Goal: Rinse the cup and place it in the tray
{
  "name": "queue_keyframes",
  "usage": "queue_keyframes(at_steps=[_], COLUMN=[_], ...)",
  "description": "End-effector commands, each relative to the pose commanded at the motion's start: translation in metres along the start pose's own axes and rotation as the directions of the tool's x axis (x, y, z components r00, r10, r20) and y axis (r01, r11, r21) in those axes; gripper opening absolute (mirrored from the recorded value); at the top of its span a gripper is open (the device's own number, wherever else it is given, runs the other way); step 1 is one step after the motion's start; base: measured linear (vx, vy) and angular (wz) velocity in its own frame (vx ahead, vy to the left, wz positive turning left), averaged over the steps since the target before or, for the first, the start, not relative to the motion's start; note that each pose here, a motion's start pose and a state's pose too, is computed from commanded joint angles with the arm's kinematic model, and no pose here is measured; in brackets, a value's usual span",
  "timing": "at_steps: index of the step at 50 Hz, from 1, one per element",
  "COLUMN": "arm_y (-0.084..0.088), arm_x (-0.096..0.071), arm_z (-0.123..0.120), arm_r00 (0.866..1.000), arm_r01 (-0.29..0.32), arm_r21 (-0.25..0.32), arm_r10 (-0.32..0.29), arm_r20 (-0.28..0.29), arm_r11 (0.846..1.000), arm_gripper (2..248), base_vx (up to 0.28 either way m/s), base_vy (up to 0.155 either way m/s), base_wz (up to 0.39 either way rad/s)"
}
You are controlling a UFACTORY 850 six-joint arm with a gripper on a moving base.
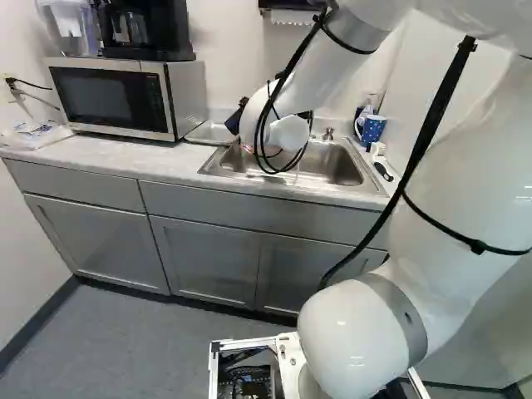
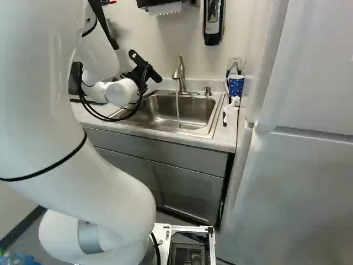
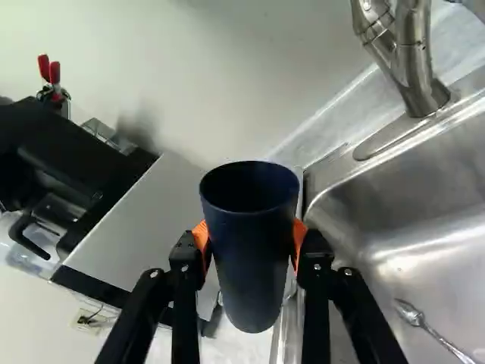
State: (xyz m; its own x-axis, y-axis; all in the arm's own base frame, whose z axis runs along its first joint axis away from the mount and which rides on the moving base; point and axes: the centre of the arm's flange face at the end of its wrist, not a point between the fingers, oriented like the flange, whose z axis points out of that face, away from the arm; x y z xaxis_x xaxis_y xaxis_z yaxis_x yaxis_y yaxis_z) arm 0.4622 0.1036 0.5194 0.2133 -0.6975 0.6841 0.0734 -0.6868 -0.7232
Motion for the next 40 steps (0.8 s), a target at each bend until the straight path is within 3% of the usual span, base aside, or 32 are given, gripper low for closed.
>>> queue_keyframes(at_steps=[10,20,30,40], arm_y=[0.0000,0.0000,0.0000,0.0000], arm_x=[0.0000,0.0000,0.0000,0.0000], arm_z=[0.0000,0.0000,0.0000,0.0000], arm_r00=[0.994,0.978,0.951,0.913], arm_r01=[0.105,0.208,0.310,0.408], arm_r21=[0.000,0.000,0.000,0.000], arm_r10=[-0.105,-0.208,-0.310,-0.408], arm_r20=[0.000,0.000,0.000,0.000], arm_r11=[0.994,0.978,0.951,0.913], arm_gripper=[123,123,123,123], base_vx=[0.000,0.000,0.000,0.000], base_vy=[0.000,0.000,0.000,0.000], base_wz=[0.000,0.000,0.000,0.000])
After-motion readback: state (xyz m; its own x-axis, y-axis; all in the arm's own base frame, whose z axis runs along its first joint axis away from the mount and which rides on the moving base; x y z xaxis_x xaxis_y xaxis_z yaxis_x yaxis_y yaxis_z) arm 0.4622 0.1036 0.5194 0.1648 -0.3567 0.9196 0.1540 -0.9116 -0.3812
